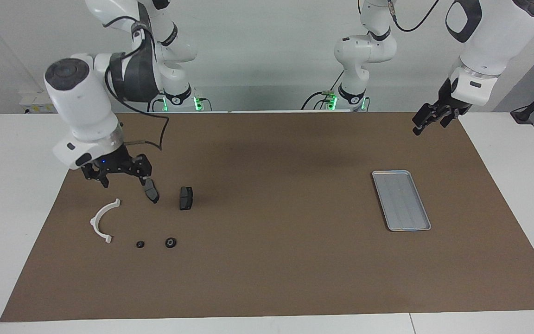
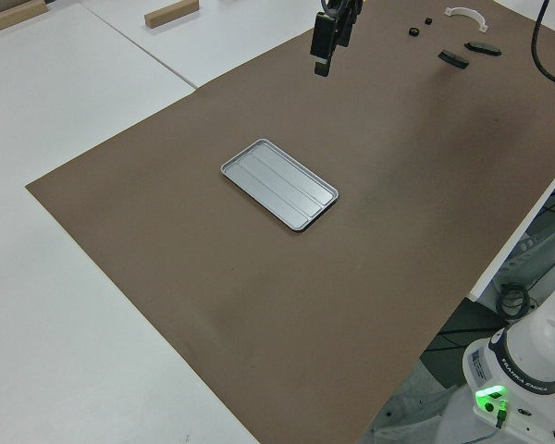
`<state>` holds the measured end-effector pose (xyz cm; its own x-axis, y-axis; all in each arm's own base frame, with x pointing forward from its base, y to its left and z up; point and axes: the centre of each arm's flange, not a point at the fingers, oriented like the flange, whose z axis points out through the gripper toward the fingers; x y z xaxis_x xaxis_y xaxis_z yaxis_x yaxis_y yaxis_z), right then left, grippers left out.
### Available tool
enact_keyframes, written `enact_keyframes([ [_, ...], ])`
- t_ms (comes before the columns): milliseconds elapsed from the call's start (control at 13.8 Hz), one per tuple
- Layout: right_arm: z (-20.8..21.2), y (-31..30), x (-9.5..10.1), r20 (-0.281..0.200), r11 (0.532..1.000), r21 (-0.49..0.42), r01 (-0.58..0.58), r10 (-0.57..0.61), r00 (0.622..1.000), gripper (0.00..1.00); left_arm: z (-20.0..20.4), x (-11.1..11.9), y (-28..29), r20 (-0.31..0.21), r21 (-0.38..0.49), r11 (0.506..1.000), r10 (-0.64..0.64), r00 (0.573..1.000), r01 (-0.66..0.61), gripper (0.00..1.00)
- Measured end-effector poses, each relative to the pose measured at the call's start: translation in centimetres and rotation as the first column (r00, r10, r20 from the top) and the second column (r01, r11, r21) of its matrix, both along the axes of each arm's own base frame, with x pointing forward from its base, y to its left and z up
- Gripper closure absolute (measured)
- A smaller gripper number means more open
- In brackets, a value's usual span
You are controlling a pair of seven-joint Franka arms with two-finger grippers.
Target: Place bearing gear from tray to pile
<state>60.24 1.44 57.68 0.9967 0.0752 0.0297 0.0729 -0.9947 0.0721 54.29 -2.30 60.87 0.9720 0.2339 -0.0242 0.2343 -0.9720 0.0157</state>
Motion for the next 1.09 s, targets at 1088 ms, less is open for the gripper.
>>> enact_keyframes([
  [1088,4.8,0.2,-3.6,0.004,0.999,0.051,0.01,-0.01,1.0,0.0,0.0,0.0,0.0,0.0,0.0,1.0,0.0,1.0,0.0,0.0],
])
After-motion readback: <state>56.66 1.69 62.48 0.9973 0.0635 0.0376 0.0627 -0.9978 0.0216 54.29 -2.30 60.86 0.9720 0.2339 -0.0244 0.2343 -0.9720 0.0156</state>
